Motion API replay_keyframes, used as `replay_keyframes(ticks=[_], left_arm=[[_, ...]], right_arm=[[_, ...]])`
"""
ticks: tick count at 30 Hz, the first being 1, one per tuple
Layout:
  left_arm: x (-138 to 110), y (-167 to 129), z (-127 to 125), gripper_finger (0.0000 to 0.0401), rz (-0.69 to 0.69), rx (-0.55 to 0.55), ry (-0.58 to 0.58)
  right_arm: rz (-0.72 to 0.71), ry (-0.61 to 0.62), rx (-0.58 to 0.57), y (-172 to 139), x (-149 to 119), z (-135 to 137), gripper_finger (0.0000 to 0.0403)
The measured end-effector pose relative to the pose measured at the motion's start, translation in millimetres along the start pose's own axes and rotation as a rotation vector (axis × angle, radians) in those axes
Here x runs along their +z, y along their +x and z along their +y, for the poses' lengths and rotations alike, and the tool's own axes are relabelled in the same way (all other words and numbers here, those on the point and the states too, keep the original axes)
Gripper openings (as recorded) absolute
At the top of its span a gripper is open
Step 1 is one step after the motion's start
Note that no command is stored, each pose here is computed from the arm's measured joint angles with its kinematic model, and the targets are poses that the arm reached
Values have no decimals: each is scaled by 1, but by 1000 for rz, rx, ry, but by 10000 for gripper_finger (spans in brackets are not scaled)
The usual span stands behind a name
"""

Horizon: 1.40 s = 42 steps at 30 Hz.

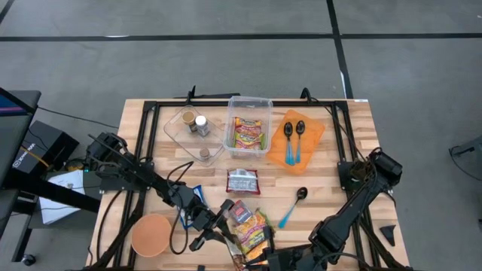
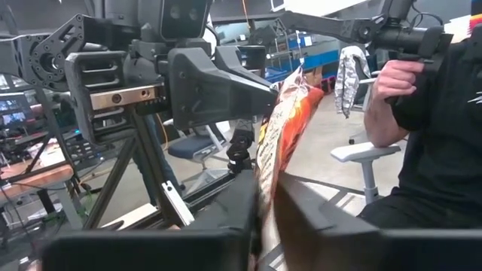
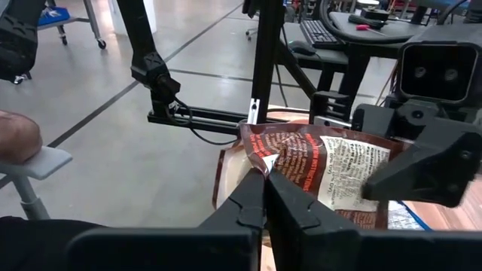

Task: Pick & Place Food Item
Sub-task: Put the orange seasoning pack into the transparent bin

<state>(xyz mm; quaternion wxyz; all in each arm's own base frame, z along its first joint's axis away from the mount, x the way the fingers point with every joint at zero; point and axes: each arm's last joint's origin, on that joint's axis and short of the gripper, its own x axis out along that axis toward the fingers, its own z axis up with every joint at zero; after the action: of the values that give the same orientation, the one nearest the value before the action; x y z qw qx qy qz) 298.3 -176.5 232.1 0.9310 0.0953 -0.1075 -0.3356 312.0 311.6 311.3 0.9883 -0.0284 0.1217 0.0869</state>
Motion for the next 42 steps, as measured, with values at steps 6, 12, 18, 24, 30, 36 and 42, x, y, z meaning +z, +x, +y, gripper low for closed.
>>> replay_keyframes(ticks=[6, 12, 18, 24, 30, 36, 42], left_arm=[[0, 0, 0, 5, 2, 1, -4], [-1, 0, 0, 5, 13, -2, -2], [6, -13, 2, 5, 242, 60, 21], [18, -39, -5, 5, 531, 208, -27], [27, -69, -10, 5, 762, 431, -26], [43, -101, 11, 5, 956, 602, 50], [72, -119, 49, 5, 1178, 757, 62]], right_arm=[[8, -6, 0, 0, -1, 0, 28], [13, -10, -1, 0, -1, 0, 50], [36, -29, -1, -2, -4, 1, 51], [46, -40, 13, -6, -5, 6, 51], [63, -41, 23, -19, 1, 5, 51], [61, -34, 21, -35, 10, 5, 51], [68, -75, -69, -41, 6, 9, 51]])
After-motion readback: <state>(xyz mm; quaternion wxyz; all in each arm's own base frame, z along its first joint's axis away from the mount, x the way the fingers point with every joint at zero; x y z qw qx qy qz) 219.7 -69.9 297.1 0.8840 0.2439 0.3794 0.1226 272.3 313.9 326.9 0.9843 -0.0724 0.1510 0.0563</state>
